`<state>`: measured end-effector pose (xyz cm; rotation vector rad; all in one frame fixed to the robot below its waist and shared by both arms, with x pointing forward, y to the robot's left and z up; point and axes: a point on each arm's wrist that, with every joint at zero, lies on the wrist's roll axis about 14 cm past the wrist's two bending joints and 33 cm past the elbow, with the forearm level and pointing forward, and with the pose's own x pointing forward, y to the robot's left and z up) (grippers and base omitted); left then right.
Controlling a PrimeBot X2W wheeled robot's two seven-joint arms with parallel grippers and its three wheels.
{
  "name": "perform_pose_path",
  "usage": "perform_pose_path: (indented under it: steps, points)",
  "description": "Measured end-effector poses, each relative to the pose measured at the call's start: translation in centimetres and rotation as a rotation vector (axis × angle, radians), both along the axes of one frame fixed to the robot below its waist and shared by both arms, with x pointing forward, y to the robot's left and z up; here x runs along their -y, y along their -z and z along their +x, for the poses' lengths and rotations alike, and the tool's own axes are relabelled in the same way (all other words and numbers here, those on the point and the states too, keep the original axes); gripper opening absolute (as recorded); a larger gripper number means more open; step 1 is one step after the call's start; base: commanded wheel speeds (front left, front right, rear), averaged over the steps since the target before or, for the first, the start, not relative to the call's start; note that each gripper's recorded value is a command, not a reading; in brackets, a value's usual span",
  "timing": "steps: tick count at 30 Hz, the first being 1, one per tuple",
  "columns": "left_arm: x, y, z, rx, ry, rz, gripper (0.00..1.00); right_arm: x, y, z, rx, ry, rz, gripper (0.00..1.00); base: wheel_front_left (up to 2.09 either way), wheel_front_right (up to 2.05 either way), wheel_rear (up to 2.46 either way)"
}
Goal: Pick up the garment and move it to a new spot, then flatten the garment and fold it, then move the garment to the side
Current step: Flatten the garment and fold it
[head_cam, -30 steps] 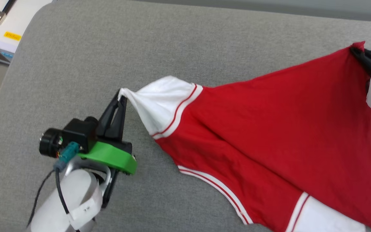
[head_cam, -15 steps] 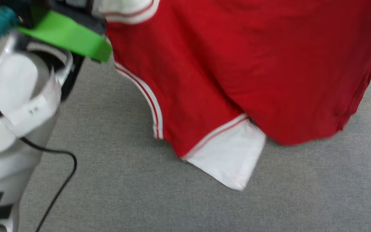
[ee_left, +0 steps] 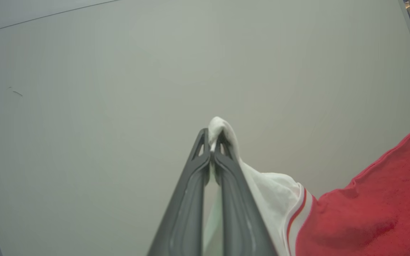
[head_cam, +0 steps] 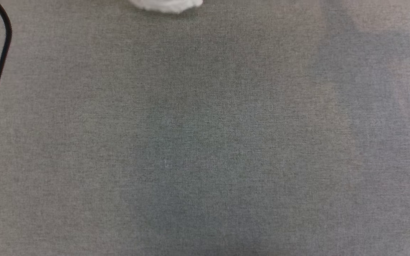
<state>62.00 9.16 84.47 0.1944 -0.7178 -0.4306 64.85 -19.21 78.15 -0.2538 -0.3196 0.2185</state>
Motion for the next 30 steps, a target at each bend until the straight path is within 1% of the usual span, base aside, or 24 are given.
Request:
perform_pose_path:
  steps: [4, 7, 10, 12, 15, 19, 23, 26, 27, 30]
  points:
    - [-0.2, -0.1, 2.3, -0.005, -0.018, 0.010, 0.00, 0.3, -1.5, 2.0, 0.054, 0.025, -0.014, 0.00, 0.00, 0.00, 0.00]
    - [-0.3, 1.2, 4.0, -0.031, -0.034, 0.028, 0.00, 0.6, -0.8, 3.6, 0.052, 0.045, -0.034, 0.00, 0.00, 0.00, 0.00]
    - [-0.4, 3.7, 5.7, -0.075, -0.038, 0.034, 0.00, 0.5, 1.7, 5.3, 0.006, 0.050, -0.038, 0.00, 0.00, 0.00, 0.00]
    - [-0.5, 5.5, 6.6, -0.103, -0.039, 0.037, 0.00, 0.1, 4.2, 6.3, -0.041, 0.039, -0.043, 0.00, 0.00, 0.00, 0.00]
    - [-0.7, 8.1, 7.3, -0.138, -0.026, 0.022, 0.00, -0.7, 7.9, 6.8, -0.099, 0.006, -0.044, 0.00, 0.00, 0.00, 0.00]
    - [-1.3, 13.3, 7.5, -0.231, -0.032, 0.041, 0.00, -1.5, 13.2, 6.1, -0.193, -0.039, -0.025, 0.00, 0.00, 0.00, 0.00]
    - [-2.0, 19.0, 6.4, -0.349, -0.028, 0.039, 0.00, -2.6, 17.7, 4.3, -0.275, -0.087, -0.014, 0.00, 0.00, 0.00, 0.00]
    - [-2.7, 23.4, 4.5, -0.444, -0.027, 0.034, 0.00, -3.0, 21.5, 2.0, -0.352, -0.120, -0.007, 0.00, 0.00, 0.00, 0.00]
    - [-2.8, 24.2, 4.0, -0.460, -0.027, 0.034, 0.00, -3.0, 22.1, 1.5, -0.365, -0.123, 0.000, 0.00, 0.00, 0.00, 0.00]
    - [-3.1, 27.8, 1.0, -0.541, -0.031, 0.029, 0.00, -2.6, 25.6, -1.5, -0.445, -0.139, -0.002, 0.00, 0.00, 0.00, 0.00]
